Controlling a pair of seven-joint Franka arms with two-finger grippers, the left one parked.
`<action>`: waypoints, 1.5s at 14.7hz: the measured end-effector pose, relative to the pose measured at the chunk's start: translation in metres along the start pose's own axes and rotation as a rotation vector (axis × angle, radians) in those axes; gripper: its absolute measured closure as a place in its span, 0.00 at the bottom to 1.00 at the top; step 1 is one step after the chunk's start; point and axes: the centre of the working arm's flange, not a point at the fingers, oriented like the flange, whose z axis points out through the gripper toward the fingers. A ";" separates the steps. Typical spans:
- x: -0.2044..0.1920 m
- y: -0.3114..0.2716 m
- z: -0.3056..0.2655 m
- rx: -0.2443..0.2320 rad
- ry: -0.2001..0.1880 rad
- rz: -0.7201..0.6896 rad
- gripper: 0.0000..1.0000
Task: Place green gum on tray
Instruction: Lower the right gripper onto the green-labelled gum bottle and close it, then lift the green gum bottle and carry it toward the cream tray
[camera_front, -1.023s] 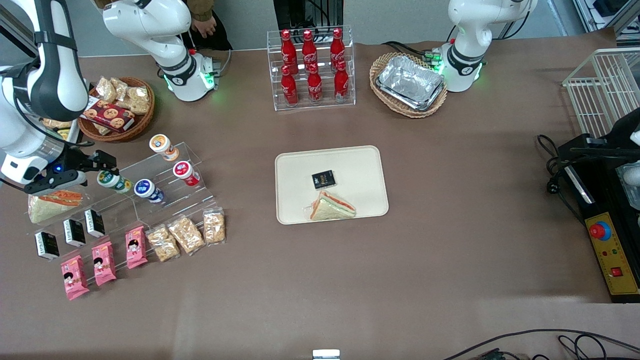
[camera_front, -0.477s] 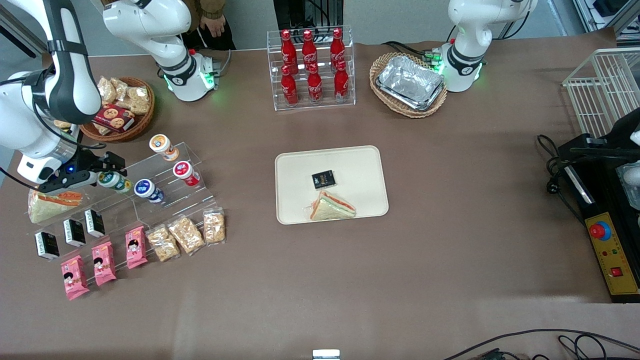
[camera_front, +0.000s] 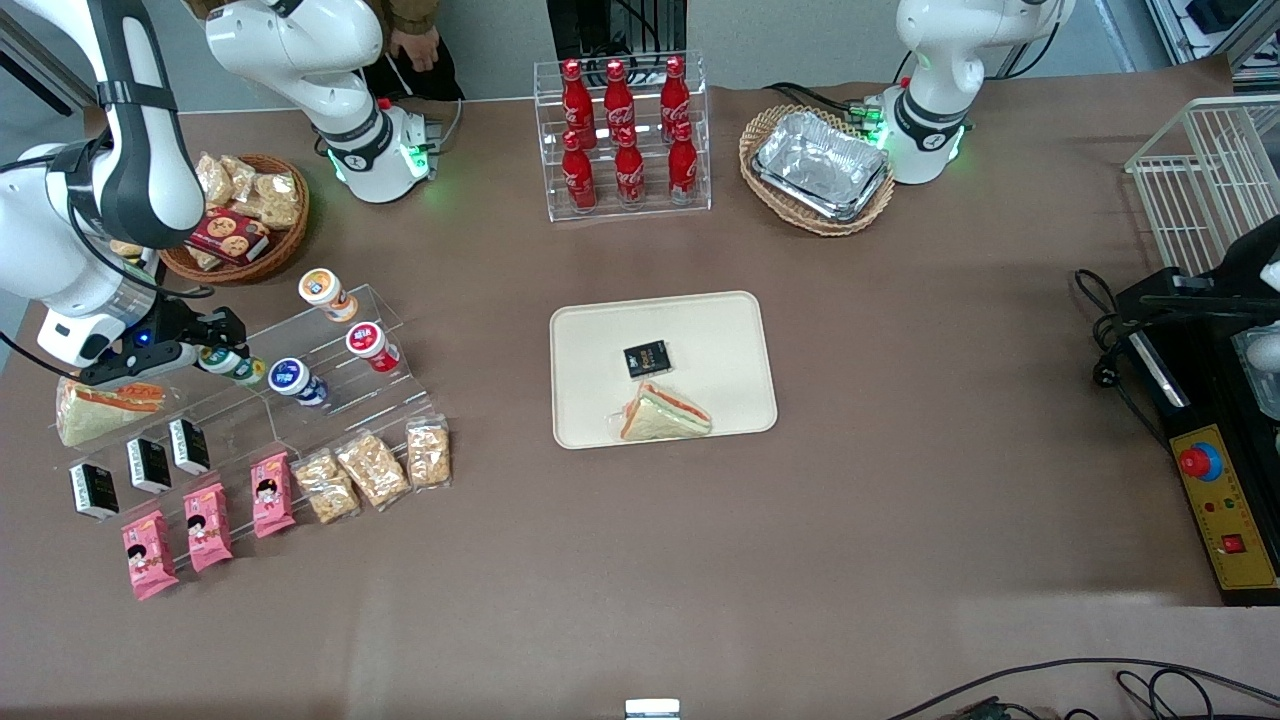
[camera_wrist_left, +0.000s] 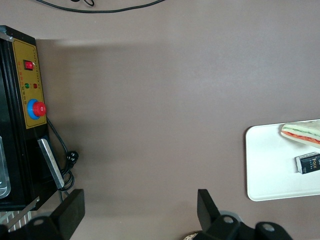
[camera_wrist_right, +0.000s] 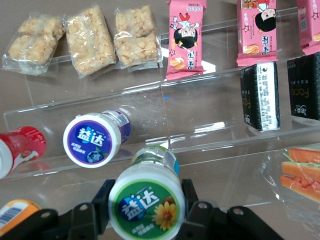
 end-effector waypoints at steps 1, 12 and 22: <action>0.000 0.000 0.000 0.000 0.000 0.001 0.41; 0.044 0.000 -0.103 0.005 -0.025 0.010 0.41; 0.093 -0.130 -0.175 0.004 -0.095 0.198 0.41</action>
